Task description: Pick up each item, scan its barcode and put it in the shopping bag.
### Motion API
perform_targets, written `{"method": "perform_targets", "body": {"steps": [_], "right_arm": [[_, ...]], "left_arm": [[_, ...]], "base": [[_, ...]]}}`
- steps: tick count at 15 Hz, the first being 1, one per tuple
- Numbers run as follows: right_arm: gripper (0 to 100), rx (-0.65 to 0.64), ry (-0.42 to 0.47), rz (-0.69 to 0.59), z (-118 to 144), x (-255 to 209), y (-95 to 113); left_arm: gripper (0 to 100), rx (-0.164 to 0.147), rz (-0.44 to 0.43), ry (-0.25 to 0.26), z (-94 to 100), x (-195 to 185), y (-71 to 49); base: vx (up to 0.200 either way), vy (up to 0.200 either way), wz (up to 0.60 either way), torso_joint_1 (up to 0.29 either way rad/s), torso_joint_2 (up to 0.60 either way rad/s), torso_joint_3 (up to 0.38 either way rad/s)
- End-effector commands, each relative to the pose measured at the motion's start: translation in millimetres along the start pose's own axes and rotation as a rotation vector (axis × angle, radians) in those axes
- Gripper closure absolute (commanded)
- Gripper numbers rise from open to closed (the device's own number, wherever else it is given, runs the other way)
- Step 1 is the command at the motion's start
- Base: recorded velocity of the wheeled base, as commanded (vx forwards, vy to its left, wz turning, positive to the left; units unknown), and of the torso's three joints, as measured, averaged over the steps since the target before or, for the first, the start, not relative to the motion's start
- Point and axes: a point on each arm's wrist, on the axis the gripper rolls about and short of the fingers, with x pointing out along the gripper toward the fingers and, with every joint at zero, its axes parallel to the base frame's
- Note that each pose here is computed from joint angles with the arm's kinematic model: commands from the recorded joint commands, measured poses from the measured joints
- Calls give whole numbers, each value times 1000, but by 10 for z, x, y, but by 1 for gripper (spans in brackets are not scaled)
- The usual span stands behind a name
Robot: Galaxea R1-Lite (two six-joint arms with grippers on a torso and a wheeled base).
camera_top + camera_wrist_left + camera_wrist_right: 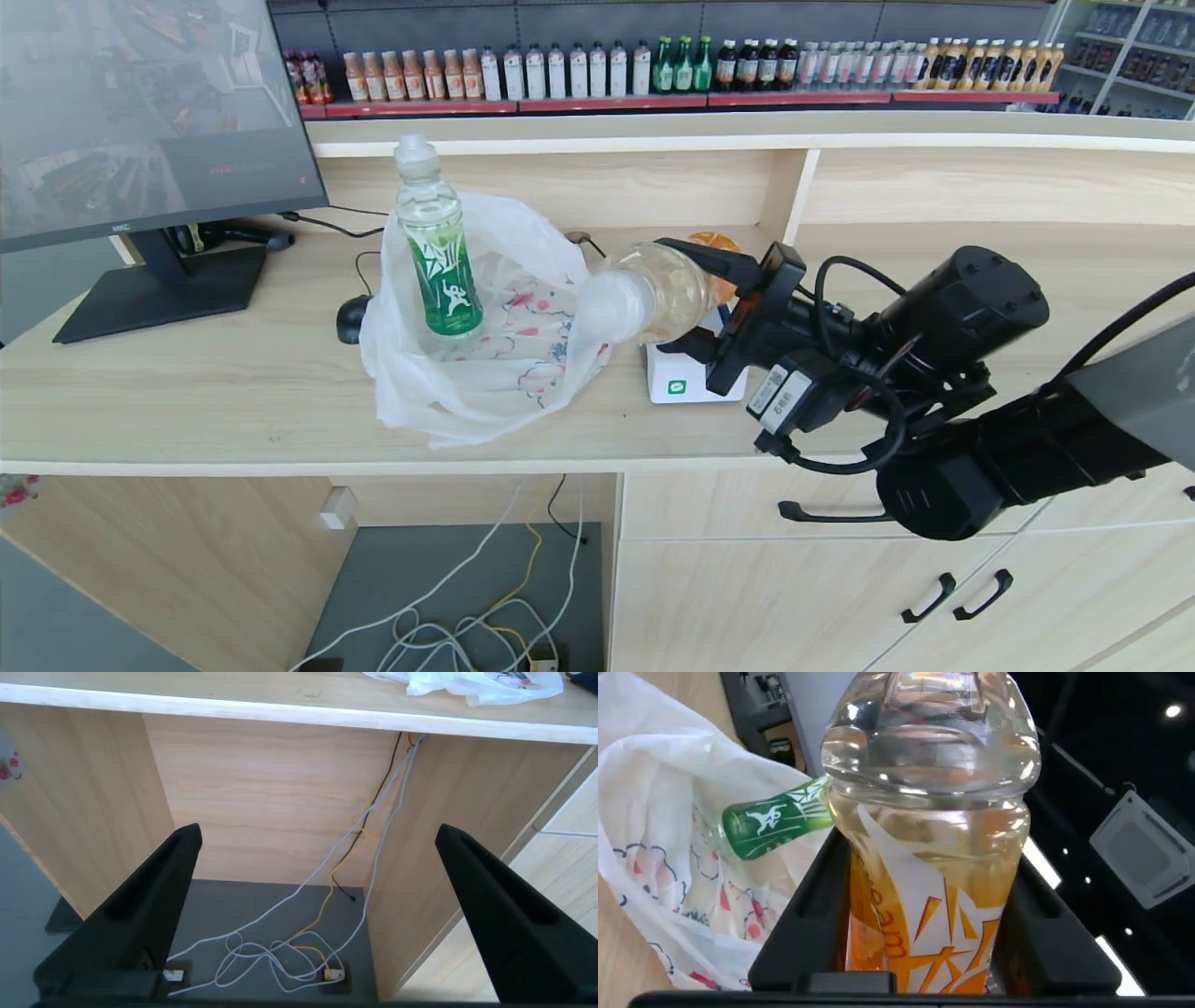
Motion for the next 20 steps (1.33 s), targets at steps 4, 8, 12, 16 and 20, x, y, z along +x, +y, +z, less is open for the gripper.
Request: {"method": "perform_targets", "body": {"steps": [4,8,12,16,20], "right_arm": [[100,18,7,41,-107,-21,227],[100,17,18,46,-138,-49,245],[100,2,20,44,-148,-54,236],[100,-2,29,44,-174,-77,229],[100,-9,27,39,-176,-69,211]], "left_arm": [[0,-1,-1,-1,0,0,0],[0,-1,1,-1,0,0,0],[0,1,1,-1,0,0,0],[0,1,1,-1,0,0,0],[0,-1,-1,-1,0,0,0]], "base": [[0,0,0,0,0,0],[0,0,0,0,0,0],[0,0,0,0,0,0],[0,0,0,0,0,0],[0,0,0,0,0,0]]}}
